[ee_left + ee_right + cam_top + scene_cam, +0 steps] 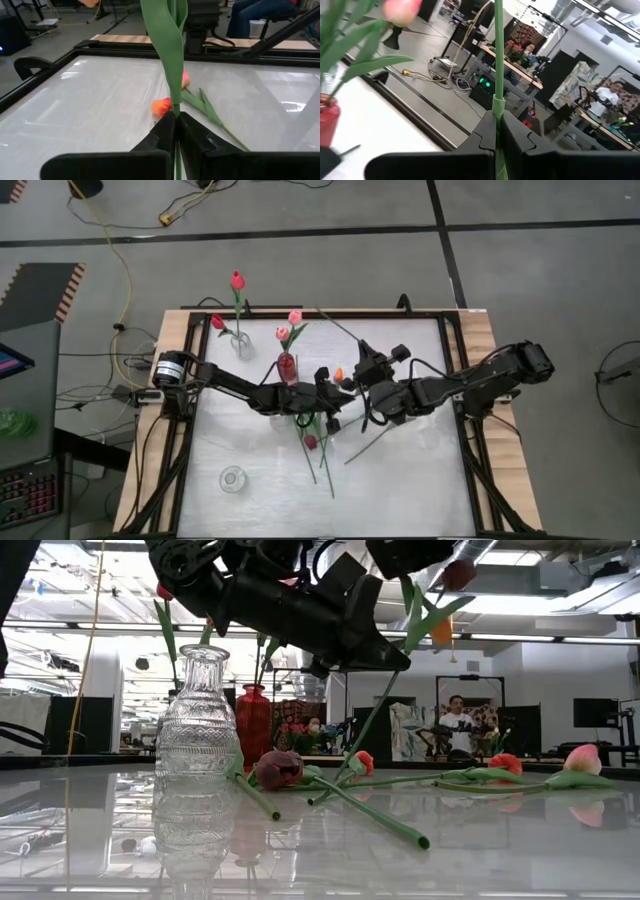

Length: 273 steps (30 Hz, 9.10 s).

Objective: Sort flowers into vase by color
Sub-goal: Put the orange tulip into the middle transparent vase, then put the dark red tulip into the bottom transparent vase

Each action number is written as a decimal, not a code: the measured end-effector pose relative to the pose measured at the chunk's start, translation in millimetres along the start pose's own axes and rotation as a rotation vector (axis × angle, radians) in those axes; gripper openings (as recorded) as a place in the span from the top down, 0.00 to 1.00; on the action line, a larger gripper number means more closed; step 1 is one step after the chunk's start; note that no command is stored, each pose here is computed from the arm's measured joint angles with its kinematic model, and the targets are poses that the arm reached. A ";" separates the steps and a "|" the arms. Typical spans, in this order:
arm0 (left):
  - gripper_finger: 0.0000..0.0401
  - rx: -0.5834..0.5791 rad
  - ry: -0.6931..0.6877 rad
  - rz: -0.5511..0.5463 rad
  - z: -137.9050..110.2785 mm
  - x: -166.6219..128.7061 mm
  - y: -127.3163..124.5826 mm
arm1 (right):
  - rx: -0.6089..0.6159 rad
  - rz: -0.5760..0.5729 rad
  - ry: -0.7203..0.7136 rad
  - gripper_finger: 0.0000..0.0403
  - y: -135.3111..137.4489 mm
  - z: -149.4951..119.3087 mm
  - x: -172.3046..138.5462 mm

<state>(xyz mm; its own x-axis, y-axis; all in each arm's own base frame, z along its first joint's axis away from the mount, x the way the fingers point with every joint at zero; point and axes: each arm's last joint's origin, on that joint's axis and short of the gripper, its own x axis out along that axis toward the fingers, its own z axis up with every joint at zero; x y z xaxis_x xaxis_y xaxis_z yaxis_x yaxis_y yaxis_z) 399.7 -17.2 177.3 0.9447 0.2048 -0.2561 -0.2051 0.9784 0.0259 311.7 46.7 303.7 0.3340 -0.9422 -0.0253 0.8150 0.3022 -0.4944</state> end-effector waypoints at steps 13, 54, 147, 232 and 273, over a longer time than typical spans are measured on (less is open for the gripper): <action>0.94 -0.003 0.024 -0.002 -2.4 -0.6 -1.7 | -0.111 -0.034 0.008 0.91 -4.9 6.9 11.3; 0.65 0.002 0.120 -0.051 54.8 -60.6 10.1 | -1.040 0.373 -0.054 0.91 -83.5 -33.0 -26.6; 1.00 -0.201 -0.044 0.024 71.2 -55.3 28.6 | -1.512 0.326 -0.409 0.54 18.9 -10.0 -23.2; 0.97 -0.127 -0.212 0.290 34.6 -201.6 -21.9 | 0.017 0.547 0.235 0.47 -23.6 -33.1 19.9; 0.69 0.013 -0.118 0.226 35.2 -234.4 -12.8 | -0.040 0.896 0.682 0.47 30.1 -85.4 38.6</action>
<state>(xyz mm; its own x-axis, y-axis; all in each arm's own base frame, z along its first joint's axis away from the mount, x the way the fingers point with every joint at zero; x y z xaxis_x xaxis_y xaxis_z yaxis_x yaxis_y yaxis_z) 189.9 -76.7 271.0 0.8985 0.4199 -0.1280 -0.4122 0.9073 0.0828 308.7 7.2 213.7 0.4524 -0.2731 -0.8490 0.3915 0.9162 -0.0860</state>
